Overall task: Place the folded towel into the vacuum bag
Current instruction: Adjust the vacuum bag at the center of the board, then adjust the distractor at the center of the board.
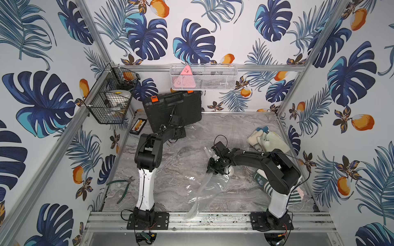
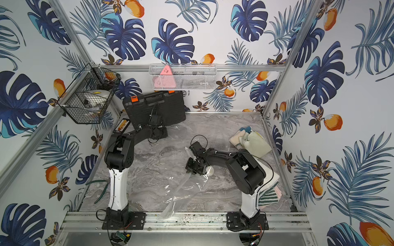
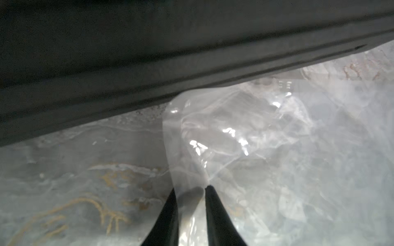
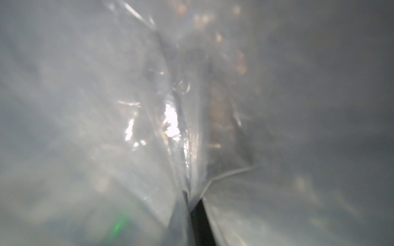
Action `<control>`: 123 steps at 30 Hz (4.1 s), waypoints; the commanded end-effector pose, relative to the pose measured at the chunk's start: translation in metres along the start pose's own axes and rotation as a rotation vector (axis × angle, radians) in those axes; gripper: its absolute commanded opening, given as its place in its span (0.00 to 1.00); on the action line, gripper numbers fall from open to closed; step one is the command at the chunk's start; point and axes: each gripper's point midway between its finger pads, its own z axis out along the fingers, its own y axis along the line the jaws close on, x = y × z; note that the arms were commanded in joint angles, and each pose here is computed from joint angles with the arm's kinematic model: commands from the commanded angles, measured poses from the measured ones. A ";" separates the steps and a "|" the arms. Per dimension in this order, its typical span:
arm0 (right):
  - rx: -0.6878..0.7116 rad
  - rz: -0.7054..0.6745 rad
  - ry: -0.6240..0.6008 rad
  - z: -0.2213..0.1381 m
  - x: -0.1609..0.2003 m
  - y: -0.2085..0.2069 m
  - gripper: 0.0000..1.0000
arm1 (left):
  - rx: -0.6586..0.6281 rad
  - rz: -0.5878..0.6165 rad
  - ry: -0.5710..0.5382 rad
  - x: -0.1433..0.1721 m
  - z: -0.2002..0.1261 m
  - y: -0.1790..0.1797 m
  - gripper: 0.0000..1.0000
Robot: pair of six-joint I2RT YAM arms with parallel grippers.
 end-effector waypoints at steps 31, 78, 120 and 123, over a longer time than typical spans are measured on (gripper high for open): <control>0.103 -0.029 -0.045 -0.067 0.010 -0.058 0.57 | 0.120 0.330 -0.100 0.027 -0.085 -0.062 0.50; 0.102 0.001 0.016 -0.038 -0.017 -0.063 0.32 | -0.289 0.828 -0.419 -0.070 0.059 -0.116 0.62; -0.032 0.041 -0.015 -0.021 0.012 -0.047 0.31 | -0.003 0.142 0.233 0.149 -0.097 -0.031 0.66; -0.033 0.046 -0.020 -0.021 0.013 -0.049 0.31 | 0.015 0.125 0.264 0.168 -0.090 -0.032 0.65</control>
